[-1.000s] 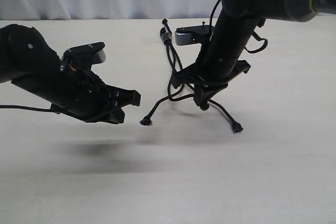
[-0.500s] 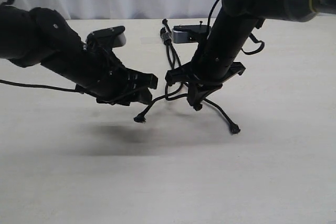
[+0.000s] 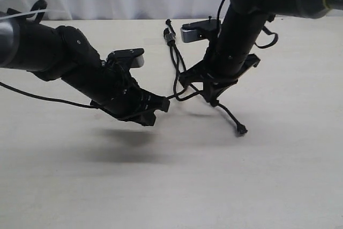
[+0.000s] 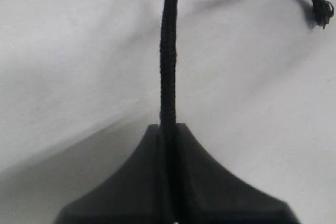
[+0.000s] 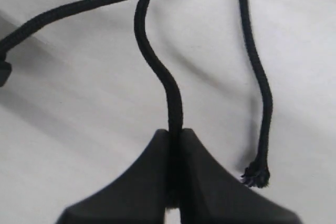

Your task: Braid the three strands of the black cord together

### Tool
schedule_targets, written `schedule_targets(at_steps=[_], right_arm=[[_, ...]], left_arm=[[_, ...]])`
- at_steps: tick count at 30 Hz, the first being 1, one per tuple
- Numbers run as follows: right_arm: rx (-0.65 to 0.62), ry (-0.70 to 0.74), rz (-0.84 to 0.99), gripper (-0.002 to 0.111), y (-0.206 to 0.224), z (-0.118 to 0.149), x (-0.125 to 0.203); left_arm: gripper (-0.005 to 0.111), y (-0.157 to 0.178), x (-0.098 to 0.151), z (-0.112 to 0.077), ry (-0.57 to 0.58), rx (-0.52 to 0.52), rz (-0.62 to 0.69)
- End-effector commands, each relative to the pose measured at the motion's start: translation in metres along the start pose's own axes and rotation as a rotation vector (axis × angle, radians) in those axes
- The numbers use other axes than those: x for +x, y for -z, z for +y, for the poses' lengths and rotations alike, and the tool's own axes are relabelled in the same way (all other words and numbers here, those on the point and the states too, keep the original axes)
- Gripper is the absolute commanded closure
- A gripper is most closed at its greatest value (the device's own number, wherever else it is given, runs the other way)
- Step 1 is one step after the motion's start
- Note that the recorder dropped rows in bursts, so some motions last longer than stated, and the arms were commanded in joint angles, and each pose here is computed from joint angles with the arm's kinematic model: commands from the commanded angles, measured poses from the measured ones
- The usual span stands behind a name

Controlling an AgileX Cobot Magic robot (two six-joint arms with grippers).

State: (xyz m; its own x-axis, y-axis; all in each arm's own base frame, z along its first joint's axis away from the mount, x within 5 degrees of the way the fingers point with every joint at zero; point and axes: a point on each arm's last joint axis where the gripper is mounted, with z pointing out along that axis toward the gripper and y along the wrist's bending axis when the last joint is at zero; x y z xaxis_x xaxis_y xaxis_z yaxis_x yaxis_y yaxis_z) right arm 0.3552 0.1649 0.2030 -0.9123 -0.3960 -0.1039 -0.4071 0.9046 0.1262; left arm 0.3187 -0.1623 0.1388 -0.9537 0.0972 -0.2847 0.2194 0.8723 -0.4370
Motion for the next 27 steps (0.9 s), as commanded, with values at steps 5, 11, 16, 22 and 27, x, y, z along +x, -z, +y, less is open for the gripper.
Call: schedule_targets(at_steps=[5, 11, 16, 22, 27], right_arm=[[0.071, -0.039, -0.032, 0.104, 0.005, -0.046, 0.003], [0.097, -0.040, -0.118, 0.104, -0.007, -0.072, 0.004], [0.088, -0.047, -0.082, 0.104, -0.034, -0.083, 0.007], [0.017, -0.029, -0.021, 0.104, -0.062, -0.082, 0.007], [-0.023, -0.014, 0.028, 0.104, -0.075, -0.081, 0.010]], left_arm=[[0.107, -0.001, 0.001, -0.003, -0.005, 0.013, 0.014], [0.107, -0.001, 0.001, -0.004, -0.003, 0.015, 0.015], [0.107, -0.001, 0.001, -0.004, -0.003, 0.015, 0.015], [0.107, -0.001, 0.001, -0.004, -0.003, 0.015, 0.015], [0.107, -0.001, 0.002, -0.004, -0.003, 0.016, 0.017]])
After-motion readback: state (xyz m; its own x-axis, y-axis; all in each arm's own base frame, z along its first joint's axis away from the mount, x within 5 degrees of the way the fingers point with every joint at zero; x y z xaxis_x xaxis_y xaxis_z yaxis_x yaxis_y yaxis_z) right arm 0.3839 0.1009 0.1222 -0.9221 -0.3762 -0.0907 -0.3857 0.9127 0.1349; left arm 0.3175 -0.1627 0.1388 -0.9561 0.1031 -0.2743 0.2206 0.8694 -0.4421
